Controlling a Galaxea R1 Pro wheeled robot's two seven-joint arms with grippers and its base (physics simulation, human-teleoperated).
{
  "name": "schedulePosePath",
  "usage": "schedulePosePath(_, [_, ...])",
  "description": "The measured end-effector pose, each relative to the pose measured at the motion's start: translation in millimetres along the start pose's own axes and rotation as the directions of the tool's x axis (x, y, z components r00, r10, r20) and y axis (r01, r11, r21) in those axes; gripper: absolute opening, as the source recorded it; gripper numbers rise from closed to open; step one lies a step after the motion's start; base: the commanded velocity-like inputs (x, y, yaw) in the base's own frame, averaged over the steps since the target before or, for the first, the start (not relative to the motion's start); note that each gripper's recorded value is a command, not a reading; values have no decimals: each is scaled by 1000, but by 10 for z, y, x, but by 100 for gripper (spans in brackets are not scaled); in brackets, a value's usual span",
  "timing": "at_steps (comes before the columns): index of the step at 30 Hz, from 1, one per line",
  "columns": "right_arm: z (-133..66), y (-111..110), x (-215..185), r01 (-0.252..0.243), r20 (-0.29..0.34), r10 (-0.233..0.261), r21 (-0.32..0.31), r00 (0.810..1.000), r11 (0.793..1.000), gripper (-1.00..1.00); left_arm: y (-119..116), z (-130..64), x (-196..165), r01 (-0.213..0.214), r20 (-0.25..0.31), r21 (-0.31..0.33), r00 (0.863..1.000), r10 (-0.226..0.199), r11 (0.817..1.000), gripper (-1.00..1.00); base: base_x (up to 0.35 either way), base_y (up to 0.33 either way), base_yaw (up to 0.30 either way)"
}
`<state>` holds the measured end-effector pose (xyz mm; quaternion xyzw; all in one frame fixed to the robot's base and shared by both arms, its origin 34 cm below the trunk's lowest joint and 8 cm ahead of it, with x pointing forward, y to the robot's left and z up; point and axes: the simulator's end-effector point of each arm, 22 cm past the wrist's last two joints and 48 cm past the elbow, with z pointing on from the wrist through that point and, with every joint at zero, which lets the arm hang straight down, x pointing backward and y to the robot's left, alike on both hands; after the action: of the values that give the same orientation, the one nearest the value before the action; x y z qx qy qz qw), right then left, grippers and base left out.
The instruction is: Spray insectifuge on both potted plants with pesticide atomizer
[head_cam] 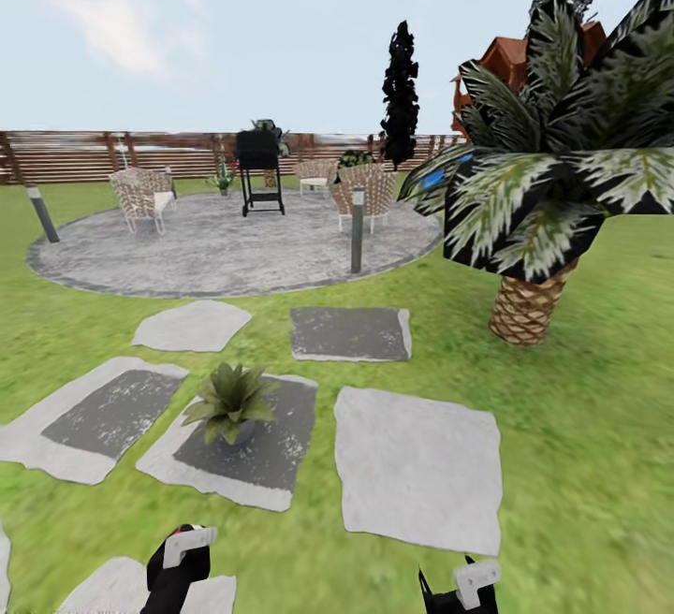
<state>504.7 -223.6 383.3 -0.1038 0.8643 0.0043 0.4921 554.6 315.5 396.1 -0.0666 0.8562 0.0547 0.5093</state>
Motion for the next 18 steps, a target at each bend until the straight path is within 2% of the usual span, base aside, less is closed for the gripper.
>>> schedulePosePath(12, [-1, -8, -46, 1, 10, -1, 2, 1000, 1000, 100, -3, -1, -56, 2, 11, 1, 1000, -2, 1000, -100, 166, -251, 239])
schedulePosePath(18, [-2, -12, -73, 3, 16, -3, 3, 1000, 1000, 100, 7, -1, -89, 3, 18, -1, 1000, -3, 1000, -100, 170, -246, 185])
